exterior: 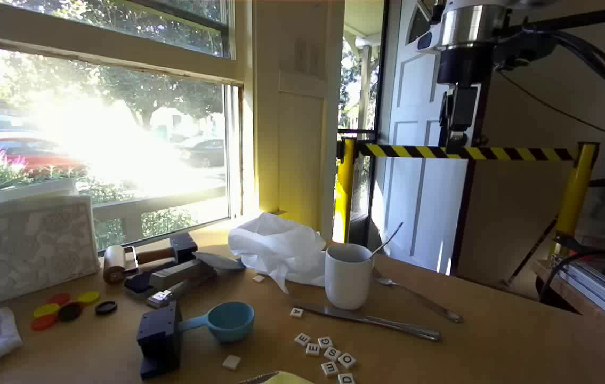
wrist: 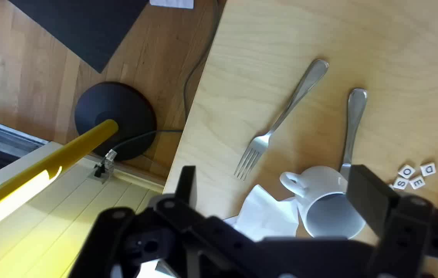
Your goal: Move the white napkins to the left.
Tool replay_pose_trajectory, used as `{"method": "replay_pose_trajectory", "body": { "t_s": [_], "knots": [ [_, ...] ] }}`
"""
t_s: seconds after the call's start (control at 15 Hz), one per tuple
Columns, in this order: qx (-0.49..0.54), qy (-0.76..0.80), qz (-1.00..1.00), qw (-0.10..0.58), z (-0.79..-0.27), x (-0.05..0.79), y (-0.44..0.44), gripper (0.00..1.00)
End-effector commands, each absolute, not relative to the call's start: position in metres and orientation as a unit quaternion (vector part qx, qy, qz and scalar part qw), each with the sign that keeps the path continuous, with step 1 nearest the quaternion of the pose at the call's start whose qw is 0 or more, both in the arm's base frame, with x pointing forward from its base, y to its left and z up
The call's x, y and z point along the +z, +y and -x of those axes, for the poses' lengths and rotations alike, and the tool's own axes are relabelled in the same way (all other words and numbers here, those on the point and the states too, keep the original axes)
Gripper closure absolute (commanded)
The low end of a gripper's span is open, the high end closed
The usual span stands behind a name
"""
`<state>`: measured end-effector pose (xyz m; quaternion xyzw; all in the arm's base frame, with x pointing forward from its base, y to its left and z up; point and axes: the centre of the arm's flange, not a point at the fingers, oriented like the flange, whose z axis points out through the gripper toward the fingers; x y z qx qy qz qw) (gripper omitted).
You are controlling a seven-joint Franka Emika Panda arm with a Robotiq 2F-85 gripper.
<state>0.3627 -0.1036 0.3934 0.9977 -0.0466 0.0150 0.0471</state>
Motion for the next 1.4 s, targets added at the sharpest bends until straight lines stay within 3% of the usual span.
{"method": "replay_pose_trajectory", "body": {
  "t_s": [0.0,0.27,0.87,1.33],
  "knots": [
    [0.015,-0.047,-0.998,0.047,-0.363,0.393,-0.104,0.0],
    [0.015,-0.047,-0.998,0.047,-0.363,0.393,-0.104,0.0],
    [0.095,-0.034,-0.993,0.062,-0.518,0.398,-0.056,0.0],
    [0.062,-0.1,-0.992,0.048,-0.606,0.3,-0.067,0.0]
  ]
}}
